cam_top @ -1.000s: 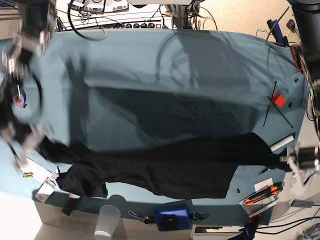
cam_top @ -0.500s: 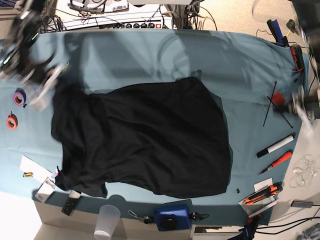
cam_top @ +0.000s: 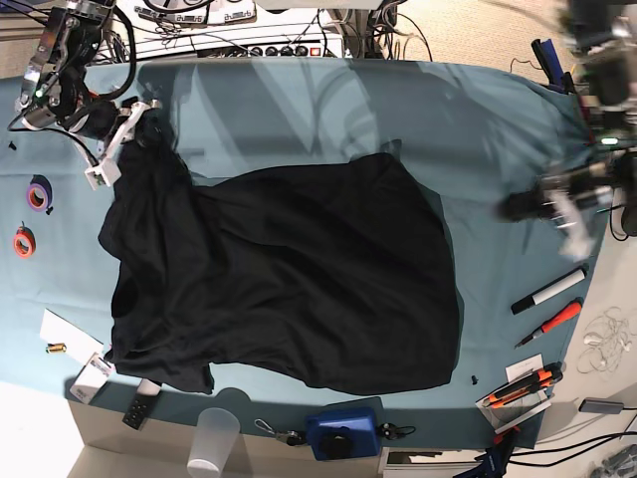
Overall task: Layout the t-shirt on the table in an organized manner, then fold the t-shirt properly
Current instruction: 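Release the shirt and pull the left gripper back from its edge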
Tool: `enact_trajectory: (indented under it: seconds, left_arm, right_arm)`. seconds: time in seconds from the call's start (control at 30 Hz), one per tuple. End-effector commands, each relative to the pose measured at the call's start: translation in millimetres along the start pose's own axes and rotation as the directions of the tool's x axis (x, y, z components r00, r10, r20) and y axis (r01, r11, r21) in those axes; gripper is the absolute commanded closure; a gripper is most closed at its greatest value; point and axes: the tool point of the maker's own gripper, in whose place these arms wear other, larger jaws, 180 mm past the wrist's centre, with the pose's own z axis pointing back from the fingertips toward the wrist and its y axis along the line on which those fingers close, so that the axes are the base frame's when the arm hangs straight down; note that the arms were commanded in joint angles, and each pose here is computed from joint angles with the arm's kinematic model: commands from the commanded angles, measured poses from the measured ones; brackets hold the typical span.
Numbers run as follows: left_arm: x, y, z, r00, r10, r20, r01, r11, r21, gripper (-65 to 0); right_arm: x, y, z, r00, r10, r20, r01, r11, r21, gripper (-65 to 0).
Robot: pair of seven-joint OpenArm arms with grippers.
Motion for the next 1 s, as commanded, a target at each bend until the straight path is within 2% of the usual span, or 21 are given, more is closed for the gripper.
enact_trajectory:
  seconds: [0.0,0.1,0.17,0.23,0.3,0.43,0.53,0.7,0.77,0.83,0.9,0.97]
  left_arm:
    - [20.0,-15.6,0.6,0.997,-0.057,0.048,0.059,0.998,-0.032,0.0]
    - [19.2,-42.7,-16.4,0.990,-0.131,0.058,0.135,0.988,-0.076,0.0]
    - [14.4,-55.2,-23.7,0.982,-0.185,0.039,0.187,0.980,-0.063,0.0]
    - [6.4,-63.9,-26.4,0.970,-0.244,0.005,0.245,0.969,-0.024,0.0]
    - [-6.5,-65.0,-24.2,0.950,-0.307,-0.058,0.310,0.949,0.052,0.0]
    - [-11.5,-71.9,-12.3,0.908,-0.413,-0.071,0.417,0.878,0.234,0.0]
    - [-15.5,-83.8,-4.0,0.879,-0.473,-0.067,0.466,0.819,0.334,0.0]
    - [-30.6,-88.9,-7.3,0.870,-0.490,-0.051,0.459,0.770,0.443,0.0]
    - [-42.6,-82.6,-14.5,0.862,-0.494,-0.117,0.487,0.740,0.464,0.0]
    - [-53.0,-81.0,-24.0,0.838,-0.511,-0.190,0.537,0.708,0.459,0.0]
    - [-62.3,-86.3,-36.6,0.814,-0.531,-0.233,0.577,0.696,0.427,-12.2]
    - [-69.9,-94.9,-49.1,0.808,-0.537,-0.240,0.587,0.707,0.393,-23.2]
  right_arm:
    - [11.1,-5.9,6.6,0.999,0.025,0.035,-0.024,0.999,-0.022,0.0]
    - [13.0,-10.0,6.9,0.999,0.031,0.044,-0.029,0.999,-0.045,0.0]
    - [13.9,-13.1,7.1,0.998,0.036,0.048,-0.033,0.997,-0.063,0.0]
    - [14.4,-15.9,7.3,0.998,0.038,0.049,-0.034,0.996,-0.078,0.0]
    - [16.1,-17.2,7.6,0.998,0.039,0.054,-0.035,0.996,-0.085,0.0]
    - [18.5,-17.3,7.7,0.997,0.040,0.066,-0.034,0.996,-0.086,0.0]
    - [18.6,-17.2,7.7,0.997,0.040,0.066,-0.034,0.996,-0.085,0.0]
    - [18.6,-17.2,7.7,0.997,0.040,0.066,-0.034,0.996,-0.085,0.0]
    - [18.6,-17.2,7.7,0.997,0.040,0.066,-0.034,0.996,-0.085,0.0]
    - [18.8,-17.2,7.7,0.997,0.040,0.067,-0.034,0.996,-0.085,0.0]
    - [19.3,-17.1,7.7,0.997,0.040,0.070,-0.034,0.996,-0.085,0.0]
    - [19.4,-17.1,7.7,0.997,0.040,0.071,-0.034,0.996,-0.085,0.0]
